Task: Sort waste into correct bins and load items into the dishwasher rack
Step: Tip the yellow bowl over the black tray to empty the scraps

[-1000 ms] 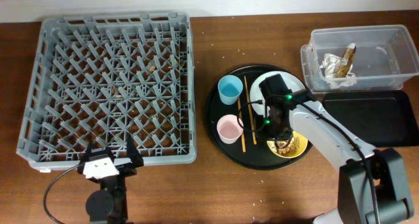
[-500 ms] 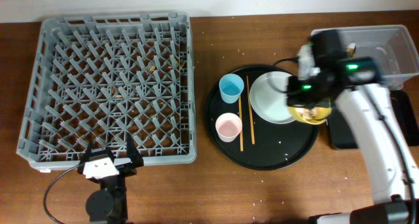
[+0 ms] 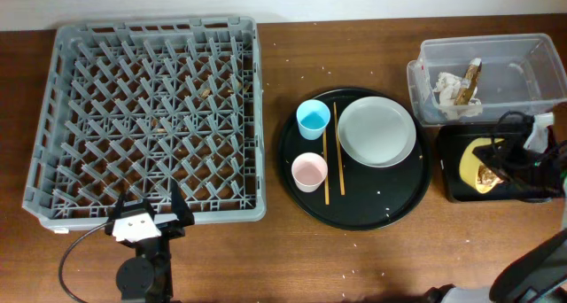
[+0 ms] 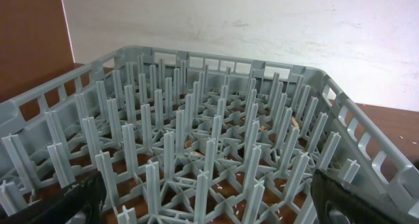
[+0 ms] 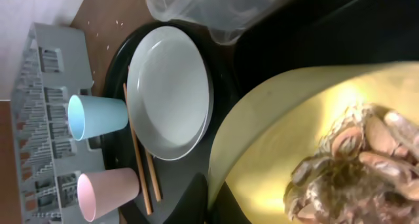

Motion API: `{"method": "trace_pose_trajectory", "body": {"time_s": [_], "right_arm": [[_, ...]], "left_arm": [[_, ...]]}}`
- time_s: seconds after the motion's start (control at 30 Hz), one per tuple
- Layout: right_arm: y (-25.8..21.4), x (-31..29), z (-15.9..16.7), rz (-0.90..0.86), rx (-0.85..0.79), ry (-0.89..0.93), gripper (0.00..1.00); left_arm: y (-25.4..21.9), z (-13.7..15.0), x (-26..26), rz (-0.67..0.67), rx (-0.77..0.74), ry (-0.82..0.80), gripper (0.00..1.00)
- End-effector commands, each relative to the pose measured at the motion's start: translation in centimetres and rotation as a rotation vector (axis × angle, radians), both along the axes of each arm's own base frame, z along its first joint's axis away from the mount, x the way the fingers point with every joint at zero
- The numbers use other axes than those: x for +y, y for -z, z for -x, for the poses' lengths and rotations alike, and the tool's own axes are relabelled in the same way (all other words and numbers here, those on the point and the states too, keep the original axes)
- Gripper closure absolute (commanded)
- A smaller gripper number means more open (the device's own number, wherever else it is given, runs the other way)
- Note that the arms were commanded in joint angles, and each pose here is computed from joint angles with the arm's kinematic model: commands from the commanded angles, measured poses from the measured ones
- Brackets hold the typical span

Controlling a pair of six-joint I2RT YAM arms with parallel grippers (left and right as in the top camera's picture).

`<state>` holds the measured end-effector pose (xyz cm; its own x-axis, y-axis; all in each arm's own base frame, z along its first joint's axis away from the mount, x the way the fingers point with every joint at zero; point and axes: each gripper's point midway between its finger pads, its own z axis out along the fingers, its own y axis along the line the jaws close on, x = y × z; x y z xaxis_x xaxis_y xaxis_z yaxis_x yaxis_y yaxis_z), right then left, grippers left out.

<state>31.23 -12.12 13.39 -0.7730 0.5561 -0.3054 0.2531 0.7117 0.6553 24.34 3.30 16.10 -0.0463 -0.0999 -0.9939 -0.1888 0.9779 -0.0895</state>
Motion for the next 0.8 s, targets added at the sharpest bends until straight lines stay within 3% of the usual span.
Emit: {"method": "trace_pose_trajectory", "body": {"time_s": [0.0,0.3,0.47,0.6,0.63,0.77], "right_arm": [[0.7,0.6,-0.1,-0.053,-0.025,-0.013,0.96],[-0.2,1.5,-0.5,-0.119,-0.076,-0.027,0.96],[-1.9,-0.3,0.8,-0.244,-0.135,0.072,0.96],[-3.8,-2.4,1.5,-0.311,-0.238,0.14,0.96],[-4.8,-2.5,1.2,-0.293,-0.343,0.093,0.96],[-4.1,-3.7,-0.2,-0.255,-0.482,0.029,0.96]], "left_arm": [[0.1,0.0,0.0,-0.012,0.005,0.001,0.0],[0.1,0.0,0.0,-0.012,0.005,0.001,0.0],[0.1,0.0,0.0,-0.012,0.005,0.001,0.0],[0.1,0.0,0.0,-0.012,0.005,0.001,0.0],[0.1,0.0,0.0,-0.012,0.005,0.001,0.0],[0.1,0.0,0.0,-0.012,0.005,0.001,0.0]]}}
